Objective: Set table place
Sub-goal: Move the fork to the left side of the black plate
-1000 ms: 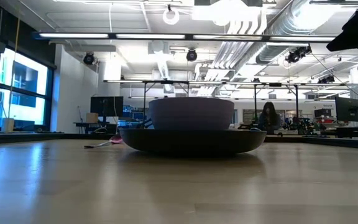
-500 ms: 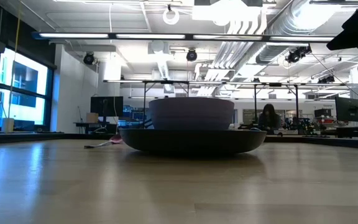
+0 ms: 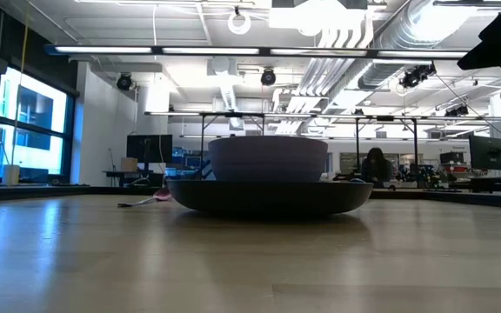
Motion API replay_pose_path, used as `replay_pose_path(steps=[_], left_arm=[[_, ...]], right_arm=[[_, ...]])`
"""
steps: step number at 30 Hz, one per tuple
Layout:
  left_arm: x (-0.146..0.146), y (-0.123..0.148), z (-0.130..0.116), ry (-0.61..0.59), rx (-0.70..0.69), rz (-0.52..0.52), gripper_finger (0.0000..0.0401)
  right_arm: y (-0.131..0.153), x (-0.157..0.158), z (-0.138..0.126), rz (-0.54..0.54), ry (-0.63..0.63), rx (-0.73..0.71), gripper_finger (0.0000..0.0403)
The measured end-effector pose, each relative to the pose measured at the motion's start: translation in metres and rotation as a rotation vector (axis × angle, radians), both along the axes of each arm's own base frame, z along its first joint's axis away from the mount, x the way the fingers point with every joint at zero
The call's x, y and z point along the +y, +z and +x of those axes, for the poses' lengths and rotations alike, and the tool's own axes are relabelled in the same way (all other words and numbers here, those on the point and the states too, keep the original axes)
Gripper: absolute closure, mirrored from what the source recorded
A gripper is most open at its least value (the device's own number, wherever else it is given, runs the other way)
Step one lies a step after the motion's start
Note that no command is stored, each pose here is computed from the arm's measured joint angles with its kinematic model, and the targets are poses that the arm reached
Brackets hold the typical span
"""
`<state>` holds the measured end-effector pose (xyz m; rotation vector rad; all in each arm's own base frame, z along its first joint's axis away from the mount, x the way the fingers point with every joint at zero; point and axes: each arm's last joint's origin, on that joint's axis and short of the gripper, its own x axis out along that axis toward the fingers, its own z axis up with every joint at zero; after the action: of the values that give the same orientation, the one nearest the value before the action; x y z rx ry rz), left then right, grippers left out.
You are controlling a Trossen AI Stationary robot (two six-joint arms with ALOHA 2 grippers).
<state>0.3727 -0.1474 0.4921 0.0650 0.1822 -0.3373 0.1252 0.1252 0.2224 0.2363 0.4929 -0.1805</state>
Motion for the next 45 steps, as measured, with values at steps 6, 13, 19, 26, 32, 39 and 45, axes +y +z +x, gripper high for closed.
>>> replay_pose_path(steps=[6, 13, 19, 26, 32, 39, 45], left_arm=[[0.000, 0.005, -0.004, -0.134, -0.038, 0.036, 0.0401], [0.014, 0.004, -0.007, -0.167, 0.016, 0.042, 0.0401], [0.018, -0.001, -0.006, -0.193, 0.064, 0.041, 0.0401], [0.018, -0.013, -0.005, -0.184, 0.169, 0.012, 0.0401], [0.024, -0.024, -0.005, -0.177, 0.295, -0.023, 0.0401], [0.031, -0.001, -0.013, -0.408, 0.120, -0.037, 0.0401], [0.045, 0.030, -0.040, -0.591, -0.074, 0.010, 0.0401]], right_arm=[[0.000, 0.000, 0.000, 0.013, -0.006, 0.000, 0.0199], [0.000, 0.001, 0.000, 0.048, -0.008, 0.006, 0.0199], [0.001, 0.002, 0.001, 0.067, -0.009, -0.007, 0.0199], [0.001, 0.001, 0.001, 0.082, -0.025, -0.014, 0.0199], [0.001, 0.001, 0.001, 0.075, -0.035, -0.023, 0.0199], [0.001, 0.001, 0.001, 0.116, -0.059, -0.030, 0.0199], [0.002, 0.001, 0.001, 0.171, -0.093, -0.044, 0.0199]])
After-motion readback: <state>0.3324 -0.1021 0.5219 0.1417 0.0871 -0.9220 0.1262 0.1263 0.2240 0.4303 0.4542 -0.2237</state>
